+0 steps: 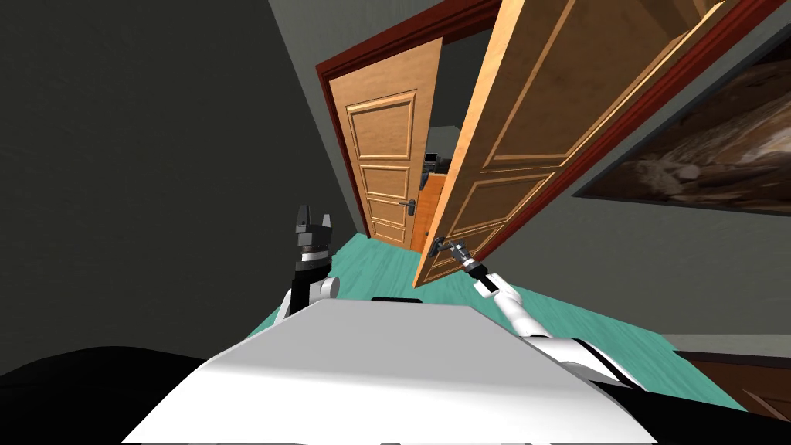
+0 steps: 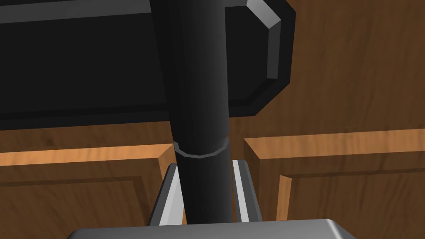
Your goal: Pull the door open
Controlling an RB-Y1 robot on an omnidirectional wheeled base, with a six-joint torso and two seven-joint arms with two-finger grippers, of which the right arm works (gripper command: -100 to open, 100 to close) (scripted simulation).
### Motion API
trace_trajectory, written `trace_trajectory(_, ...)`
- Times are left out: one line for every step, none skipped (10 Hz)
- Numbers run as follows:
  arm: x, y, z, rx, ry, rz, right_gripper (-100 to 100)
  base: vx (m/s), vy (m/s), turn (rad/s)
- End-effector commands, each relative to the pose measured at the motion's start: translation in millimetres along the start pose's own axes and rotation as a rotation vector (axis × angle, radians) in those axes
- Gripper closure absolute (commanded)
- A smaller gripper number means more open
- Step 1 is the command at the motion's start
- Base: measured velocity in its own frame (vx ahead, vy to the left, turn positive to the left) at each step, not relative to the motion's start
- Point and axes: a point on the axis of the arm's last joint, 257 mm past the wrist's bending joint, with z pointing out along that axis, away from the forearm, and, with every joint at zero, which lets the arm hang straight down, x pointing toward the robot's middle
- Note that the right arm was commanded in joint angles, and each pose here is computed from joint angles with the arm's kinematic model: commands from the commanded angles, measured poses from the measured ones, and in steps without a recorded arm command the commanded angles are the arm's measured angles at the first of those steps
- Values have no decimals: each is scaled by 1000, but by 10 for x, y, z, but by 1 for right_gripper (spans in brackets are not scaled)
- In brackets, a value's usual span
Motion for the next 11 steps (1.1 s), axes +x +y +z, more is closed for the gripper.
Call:
trace_trajectory(41, 4, -65, -3, 29, -1, 100, -178, -88, 152)
trace_trajectory(53, 5, -85, -4, 38, -1, 100, -202, -139, 121)
trace_trajectory(66, 7, -106, -4, 47, -1, 100, -138, -109, 61)
trace_trajectory(80, 8, -129, -5, 57, -1, 100, -108, -71, 36)
trace_trajectory(95, 9, -153, -6, 67, -1, 100, -91, -75, 39)
trace_trajectory(109, 10, -177, -6, 77, -1, 100, -109, -77, 61)
trace_trajectory(124, 10, -201, -7, 88, -1, 100, -108, -91, 88)
trace_trajectory(138, 11, -225, -7, 98, -1, 100, -87, -92, 66)
trace_trajectory(165, 12, -268, -7, 116, 0, 100, -126, -131, 104)
trace_trajectory(176, 13, -288, -7, 124, 0, 100, -143, -138, 94)
trace_trajectory(187, 13, -305, -8, 130, 1, 100, -102, -100, 37)
